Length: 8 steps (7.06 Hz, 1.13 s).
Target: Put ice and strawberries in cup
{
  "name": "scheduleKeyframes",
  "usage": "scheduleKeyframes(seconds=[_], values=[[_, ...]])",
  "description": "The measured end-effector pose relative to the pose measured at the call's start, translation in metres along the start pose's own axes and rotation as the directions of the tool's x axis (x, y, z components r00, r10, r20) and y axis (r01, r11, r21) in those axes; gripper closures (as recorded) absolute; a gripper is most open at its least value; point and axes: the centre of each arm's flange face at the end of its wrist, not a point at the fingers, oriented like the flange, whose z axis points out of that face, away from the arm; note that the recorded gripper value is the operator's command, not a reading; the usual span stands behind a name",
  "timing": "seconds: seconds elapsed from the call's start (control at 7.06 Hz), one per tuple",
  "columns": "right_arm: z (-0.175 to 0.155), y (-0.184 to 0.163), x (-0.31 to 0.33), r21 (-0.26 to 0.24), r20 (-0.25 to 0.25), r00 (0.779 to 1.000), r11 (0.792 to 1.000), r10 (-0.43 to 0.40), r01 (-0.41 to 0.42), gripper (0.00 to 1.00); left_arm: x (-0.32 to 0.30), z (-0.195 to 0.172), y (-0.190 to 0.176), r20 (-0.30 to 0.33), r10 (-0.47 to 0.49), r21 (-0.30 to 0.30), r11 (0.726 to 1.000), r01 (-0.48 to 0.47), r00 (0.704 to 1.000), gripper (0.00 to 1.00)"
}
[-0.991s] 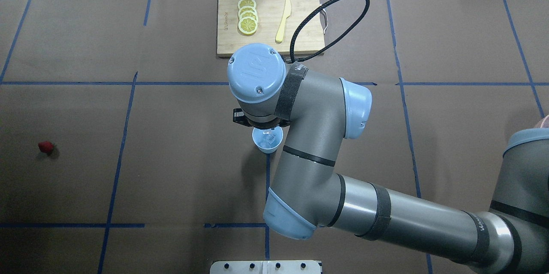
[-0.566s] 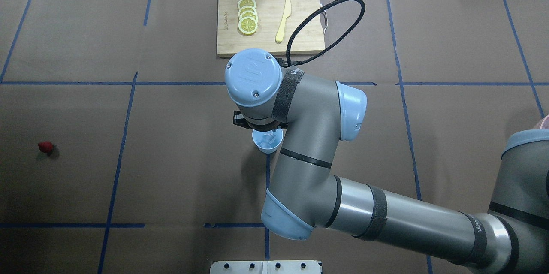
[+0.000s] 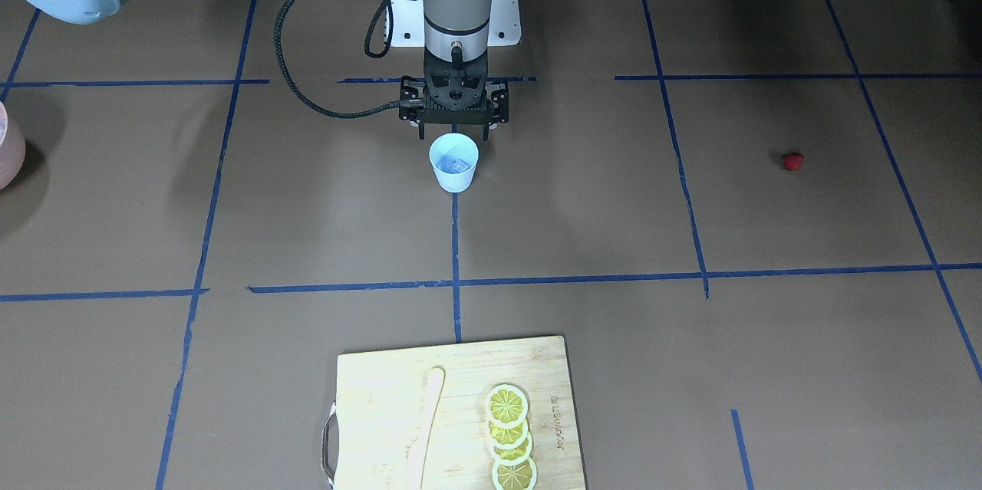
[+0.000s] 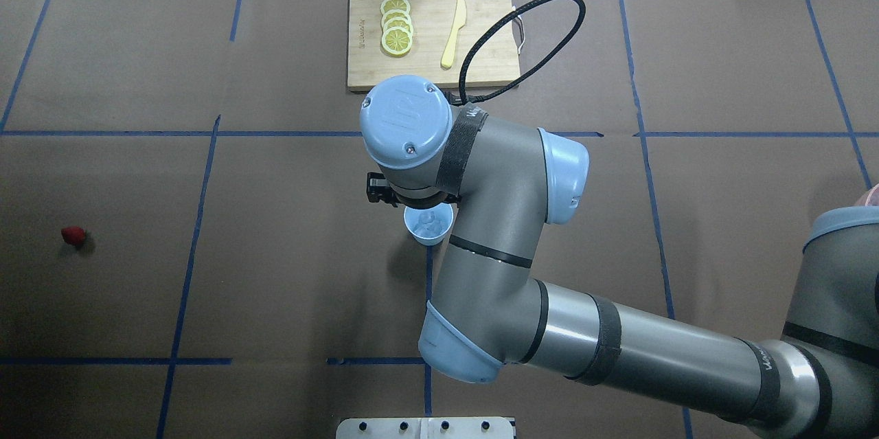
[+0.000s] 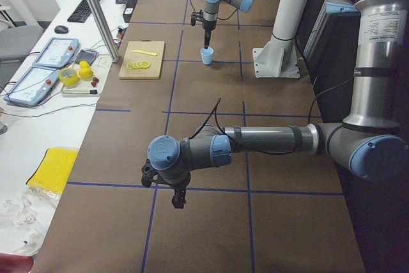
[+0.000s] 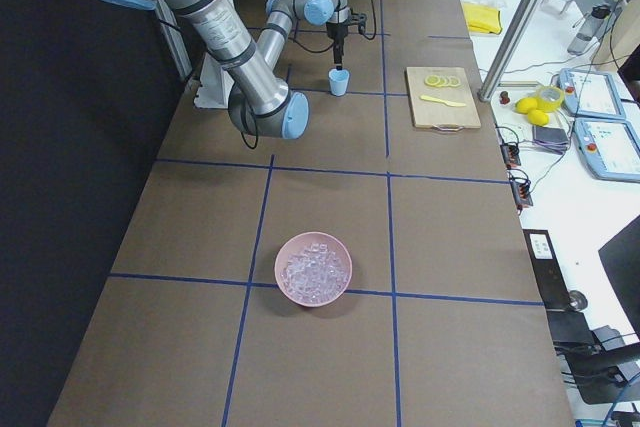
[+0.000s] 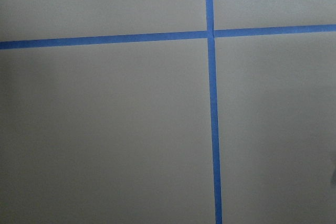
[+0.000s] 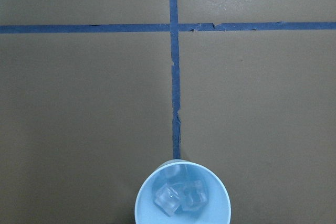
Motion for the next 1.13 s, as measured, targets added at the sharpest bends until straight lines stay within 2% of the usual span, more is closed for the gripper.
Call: scheduleKeyframes(seconds=[0.28,0.57,0.85,1.13], values=[[-0.011,-0.040,0.026,0.000,0.002,1.000,1.000,-0.011,0.011,0.01,0.000,0.000,0.000,0.000,-0.001,-0.001,1.000,0.001,1.000,0.00],[-0.022,-0.105,0.093,-0.051,0.016,0.998,0.997,-0.056,0.057,0.01,0.000,0.000,0.000,0.000,0.000,0.000,1.000,0.000,1.000,0.00],[-0.034,-0.167,0.201,-0.083,0.033,0.989,0.986,-0.144,0.146,0.01,0.001,-0.001,0.000,0.001,0.004,0.002,1.000,-0.004,1.000,0.00],[-0.043,-0.213,0.330,-0.092,0.029,0.966,0.962,-0.257,0.258,0.01,0.006,-0.006,-0.003,0.006,0.028,0.023,0.999,-0.028,1.000,0.00]])
